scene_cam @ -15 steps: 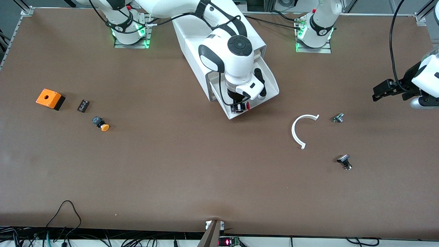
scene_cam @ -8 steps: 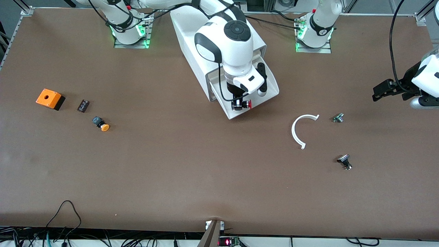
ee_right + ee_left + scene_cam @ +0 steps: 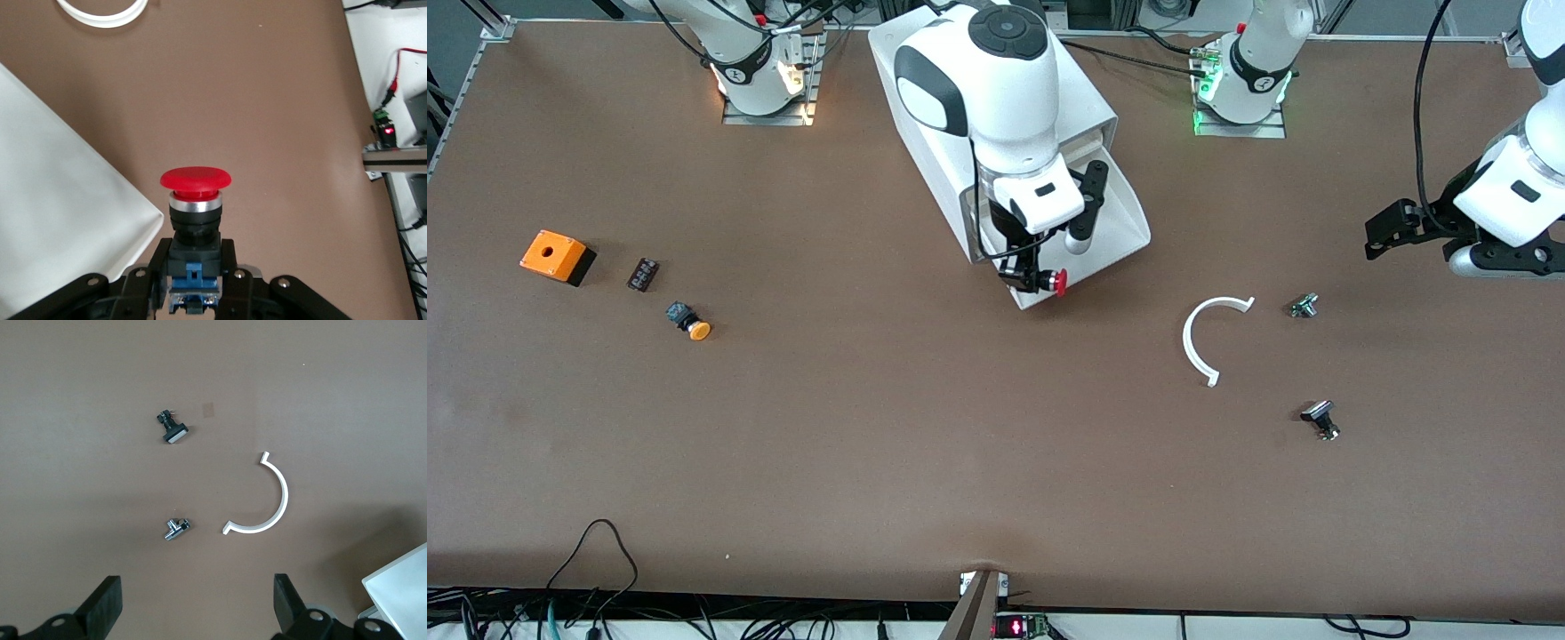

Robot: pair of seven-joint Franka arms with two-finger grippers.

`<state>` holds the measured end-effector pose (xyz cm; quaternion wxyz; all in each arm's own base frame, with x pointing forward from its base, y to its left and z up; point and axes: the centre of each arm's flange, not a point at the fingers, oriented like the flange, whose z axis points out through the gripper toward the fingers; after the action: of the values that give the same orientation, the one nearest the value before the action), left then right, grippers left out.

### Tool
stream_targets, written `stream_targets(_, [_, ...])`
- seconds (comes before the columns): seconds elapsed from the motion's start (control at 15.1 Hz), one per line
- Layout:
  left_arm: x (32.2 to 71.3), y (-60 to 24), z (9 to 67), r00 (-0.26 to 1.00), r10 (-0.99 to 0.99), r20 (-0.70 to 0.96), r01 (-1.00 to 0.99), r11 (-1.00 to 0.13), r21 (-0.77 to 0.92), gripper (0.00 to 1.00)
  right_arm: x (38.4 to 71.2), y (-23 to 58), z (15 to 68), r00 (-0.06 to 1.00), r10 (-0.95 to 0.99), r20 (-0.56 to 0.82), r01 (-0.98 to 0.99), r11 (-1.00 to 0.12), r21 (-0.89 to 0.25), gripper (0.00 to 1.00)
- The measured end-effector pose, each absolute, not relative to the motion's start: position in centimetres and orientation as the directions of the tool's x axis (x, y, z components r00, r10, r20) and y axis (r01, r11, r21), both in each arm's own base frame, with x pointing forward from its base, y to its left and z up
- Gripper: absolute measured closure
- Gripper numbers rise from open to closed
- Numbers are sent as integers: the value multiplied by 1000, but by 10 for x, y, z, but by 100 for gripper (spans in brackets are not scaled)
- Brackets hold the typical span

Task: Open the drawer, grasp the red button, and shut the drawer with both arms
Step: 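Lift the red button out with the right gripper while the left gripper reaches the drawer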

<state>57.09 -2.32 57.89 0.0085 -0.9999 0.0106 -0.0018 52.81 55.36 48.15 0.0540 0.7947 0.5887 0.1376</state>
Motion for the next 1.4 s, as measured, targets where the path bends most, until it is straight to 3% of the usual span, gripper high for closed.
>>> stream_targets(0.13, [571, -23, 579, 1000, -20, 4, -20, -1000, -12, 0, 531, 550, 486, 334, 927, 174, 898, -368, 242, 67])
stream_targets(0.4, [574, -31, 572, 999, -33, -9, -33, -999, -5, 0, 533, 547, 486, 573, 787, 229, 766, -614, 191, 67])
stream_targets(0.66, [593, -52, 524, 995, -77, -64, -77, -997, -10, 0, 551, 522, 479, 750, 630, 203, 610, -776, 156, 67])
stream_targets(1.0, [595, -56, 519, 997, -25, -70, -26, -1000, -14, 0, 580, 473, 479, 880, 454, 141, 441, -890, 112, 67])
stream_targets(1.4, [588, -90, 498, 994, 69, -90, 66, -997, -29, 0, 627, 366, 471, 964, 264, 41, 261, -963, 67, 67])
